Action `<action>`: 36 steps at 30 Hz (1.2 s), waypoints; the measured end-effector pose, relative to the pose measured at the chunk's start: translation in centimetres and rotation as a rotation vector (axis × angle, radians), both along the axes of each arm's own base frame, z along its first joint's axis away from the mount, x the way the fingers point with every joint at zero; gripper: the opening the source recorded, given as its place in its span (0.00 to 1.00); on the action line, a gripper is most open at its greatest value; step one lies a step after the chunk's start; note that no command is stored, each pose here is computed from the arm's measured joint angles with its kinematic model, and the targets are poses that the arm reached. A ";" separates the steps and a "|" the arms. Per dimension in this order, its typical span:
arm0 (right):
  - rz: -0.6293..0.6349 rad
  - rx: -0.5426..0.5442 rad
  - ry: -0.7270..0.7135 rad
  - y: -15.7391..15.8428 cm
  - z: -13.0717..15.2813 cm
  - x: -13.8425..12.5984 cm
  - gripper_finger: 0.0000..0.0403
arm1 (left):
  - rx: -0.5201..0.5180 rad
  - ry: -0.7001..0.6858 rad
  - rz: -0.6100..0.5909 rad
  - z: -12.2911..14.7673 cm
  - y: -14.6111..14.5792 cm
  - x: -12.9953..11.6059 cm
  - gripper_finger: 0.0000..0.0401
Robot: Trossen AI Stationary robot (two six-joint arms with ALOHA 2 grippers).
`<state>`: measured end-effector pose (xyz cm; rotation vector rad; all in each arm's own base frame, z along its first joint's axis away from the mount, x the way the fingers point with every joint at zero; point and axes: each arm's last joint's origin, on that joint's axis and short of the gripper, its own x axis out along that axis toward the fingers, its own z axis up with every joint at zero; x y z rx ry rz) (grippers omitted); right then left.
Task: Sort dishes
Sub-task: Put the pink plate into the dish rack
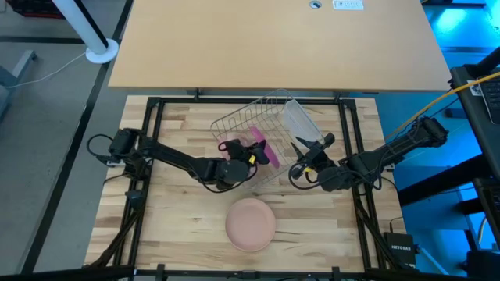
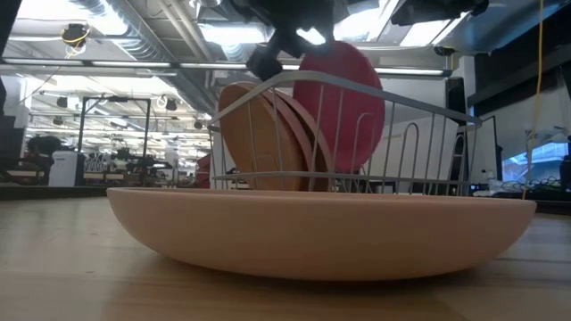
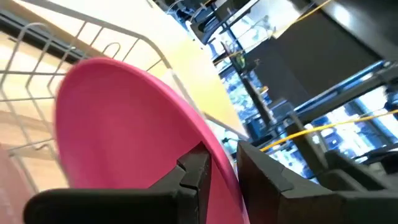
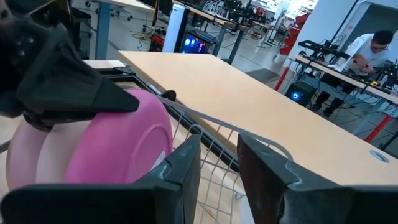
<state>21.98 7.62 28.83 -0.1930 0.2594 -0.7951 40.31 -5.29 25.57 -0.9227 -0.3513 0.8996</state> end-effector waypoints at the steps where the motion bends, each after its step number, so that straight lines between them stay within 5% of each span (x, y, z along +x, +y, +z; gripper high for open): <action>1: 0.000 -0.001 0.002 0.0 0.0 0.0 0.27 | -0.007 0.007 -0.001 -0.2 0.0 0.0 0.17; 15: 0.000 -0.004 0.008 0.0 -0.1 0.0 0.27 | -0.039 0.043 0.005 -0.4 0.0 -0.6 0.17; 25: 0.000 -0.004 0.007 0.0 -0.1 0.0 0.27 | 0.035 0.174 -0.011 0.9 0.2 -1.7 0.17; 36: 0.000 -0.004 0.007 0.0 -0.1 0.0 0.27 | -0.063 0.230 -0.036 -0.3 0.3 -2.5 0.17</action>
